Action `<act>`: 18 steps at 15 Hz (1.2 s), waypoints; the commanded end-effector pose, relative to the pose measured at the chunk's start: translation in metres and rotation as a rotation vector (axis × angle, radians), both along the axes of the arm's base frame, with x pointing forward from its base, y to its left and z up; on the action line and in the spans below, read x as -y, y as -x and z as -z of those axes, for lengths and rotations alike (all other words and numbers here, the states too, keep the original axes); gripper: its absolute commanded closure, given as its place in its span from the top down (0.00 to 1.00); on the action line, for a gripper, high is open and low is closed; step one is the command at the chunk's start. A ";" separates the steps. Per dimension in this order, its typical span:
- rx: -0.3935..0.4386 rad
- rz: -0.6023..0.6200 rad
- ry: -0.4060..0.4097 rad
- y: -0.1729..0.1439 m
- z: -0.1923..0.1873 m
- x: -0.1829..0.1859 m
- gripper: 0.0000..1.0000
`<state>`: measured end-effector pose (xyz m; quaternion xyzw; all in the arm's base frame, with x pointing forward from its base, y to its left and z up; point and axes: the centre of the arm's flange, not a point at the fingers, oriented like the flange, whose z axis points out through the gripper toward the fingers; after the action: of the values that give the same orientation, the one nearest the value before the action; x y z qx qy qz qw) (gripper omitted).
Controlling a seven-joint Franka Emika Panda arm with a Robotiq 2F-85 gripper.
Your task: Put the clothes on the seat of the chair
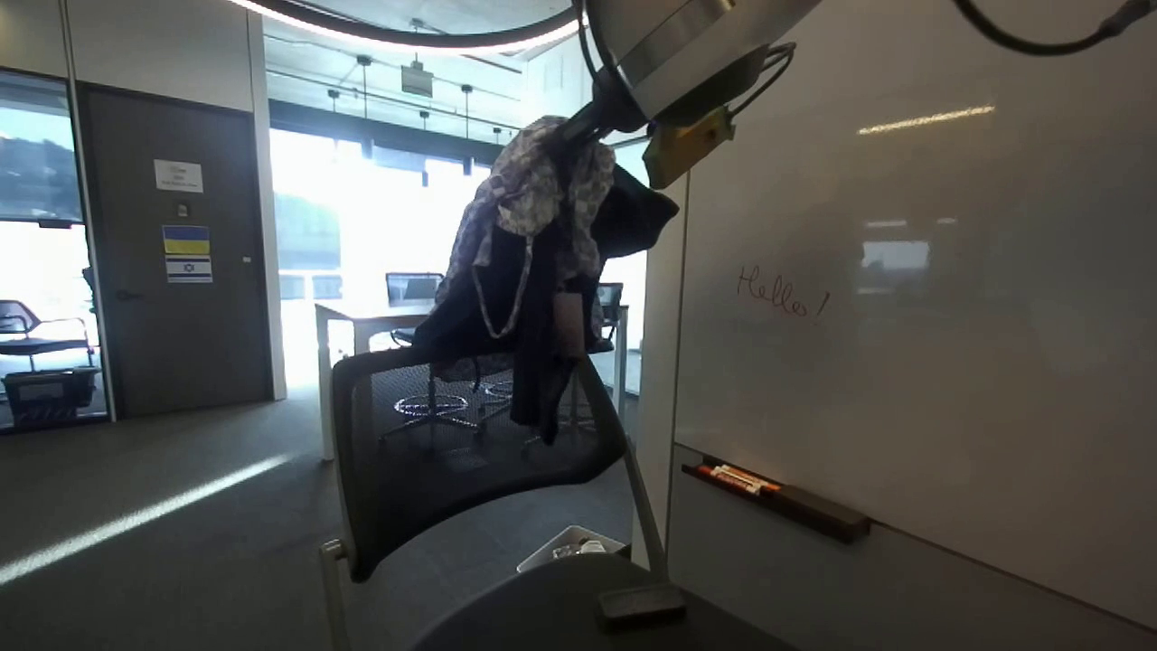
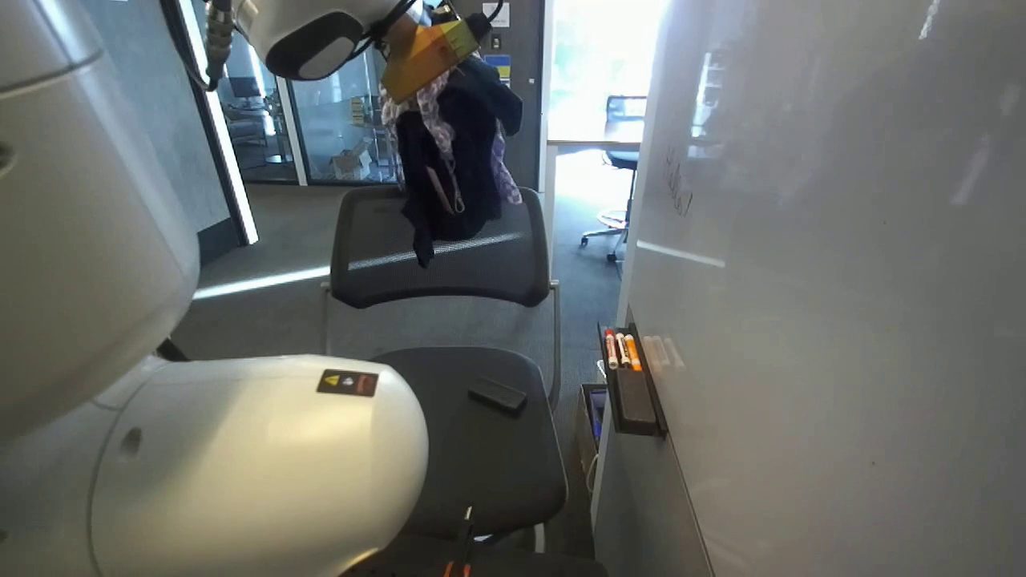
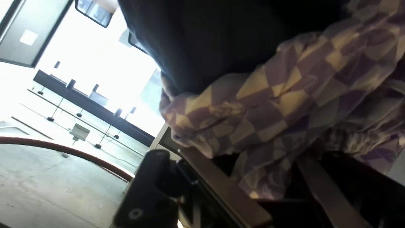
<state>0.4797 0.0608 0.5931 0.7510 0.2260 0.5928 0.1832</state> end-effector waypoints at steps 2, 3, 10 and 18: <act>-0.129 0.074 -0.019 0.087 -0.037 0.001 0.00; -0.156 0.095 -0.015 0.095 -0.029 0.005 0.00; -0.476 -0.062 0.016 0.068 0.092 -0.014 0.00; -0.761 -0.270 -0.083 0.026 0.215 -0.037 0.00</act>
<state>0.4162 0.1210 0.3334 0.8665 0.3501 0.3557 -0.0071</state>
